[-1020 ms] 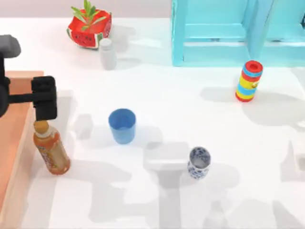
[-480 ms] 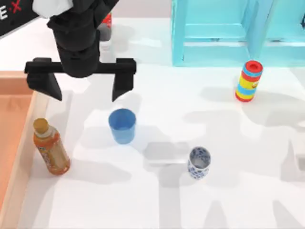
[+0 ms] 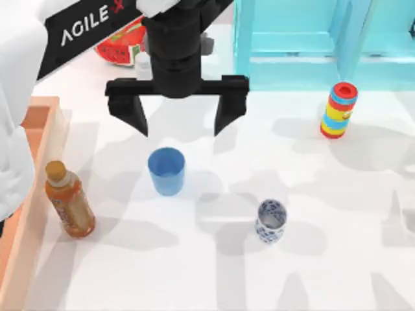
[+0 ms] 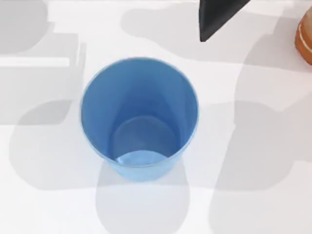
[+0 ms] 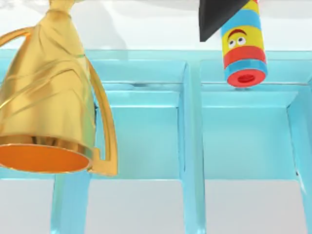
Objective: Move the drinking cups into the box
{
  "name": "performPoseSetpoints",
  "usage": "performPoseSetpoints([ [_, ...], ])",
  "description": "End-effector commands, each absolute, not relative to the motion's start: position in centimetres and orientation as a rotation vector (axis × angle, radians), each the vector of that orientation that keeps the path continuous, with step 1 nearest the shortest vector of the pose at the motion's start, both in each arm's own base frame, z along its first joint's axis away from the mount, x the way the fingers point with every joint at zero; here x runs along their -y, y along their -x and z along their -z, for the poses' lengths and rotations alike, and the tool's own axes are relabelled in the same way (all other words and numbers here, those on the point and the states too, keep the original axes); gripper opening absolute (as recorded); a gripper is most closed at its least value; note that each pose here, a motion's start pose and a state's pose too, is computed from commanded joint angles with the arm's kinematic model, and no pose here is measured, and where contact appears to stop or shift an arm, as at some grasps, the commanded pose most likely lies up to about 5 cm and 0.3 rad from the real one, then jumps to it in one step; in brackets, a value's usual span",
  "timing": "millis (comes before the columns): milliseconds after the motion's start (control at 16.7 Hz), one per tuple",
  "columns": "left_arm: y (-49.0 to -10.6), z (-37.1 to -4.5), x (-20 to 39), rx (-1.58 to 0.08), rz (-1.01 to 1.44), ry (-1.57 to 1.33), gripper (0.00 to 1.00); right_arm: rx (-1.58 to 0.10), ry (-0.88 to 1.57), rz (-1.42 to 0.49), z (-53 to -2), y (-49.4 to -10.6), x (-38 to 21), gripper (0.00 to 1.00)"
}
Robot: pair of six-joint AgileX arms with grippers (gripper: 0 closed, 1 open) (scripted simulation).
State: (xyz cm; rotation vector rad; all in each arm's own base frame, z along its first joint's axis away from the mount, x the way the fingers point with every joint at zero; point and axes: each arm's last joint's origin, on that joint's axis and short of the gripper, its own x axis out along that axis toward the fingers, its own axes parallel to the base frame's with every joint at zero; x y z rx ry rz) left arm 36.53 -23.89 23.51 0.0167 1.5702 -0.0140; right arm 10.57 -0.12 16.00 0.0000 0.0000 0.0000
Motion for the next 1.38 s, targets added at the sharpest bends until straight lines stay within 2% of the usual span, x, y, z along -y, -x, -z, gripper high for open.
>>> performPoseSetpoints([
  [420, -36.7, -23.0, 23.9, -1.57, 0.014, -0.015, 1.0, 0.0, 0.0, 0.0, -16.0, -10.6, 0.1, 1.0],
  [900, -36.7, -14.3, 24.1, -1.569, 0.016, -0.015, 1.0, 0.0, 0.0, 0.0, -16.0, -10.6, 0.1, 1.0],
  [1200, -36.5, -13.5, 24.0, -1.571, 0.015, -0.016, 1.0, 0.0, 0.0, 0.0, -16.0, -10.6, 0.1, 1.0],
  [1380, -36.5, -13.5, 24.0, -1.571, 0.015, -0.016, 0.77, 0.0, 0.0, 0.0, -16.0, -10.6, 0.1, 1.0],
])
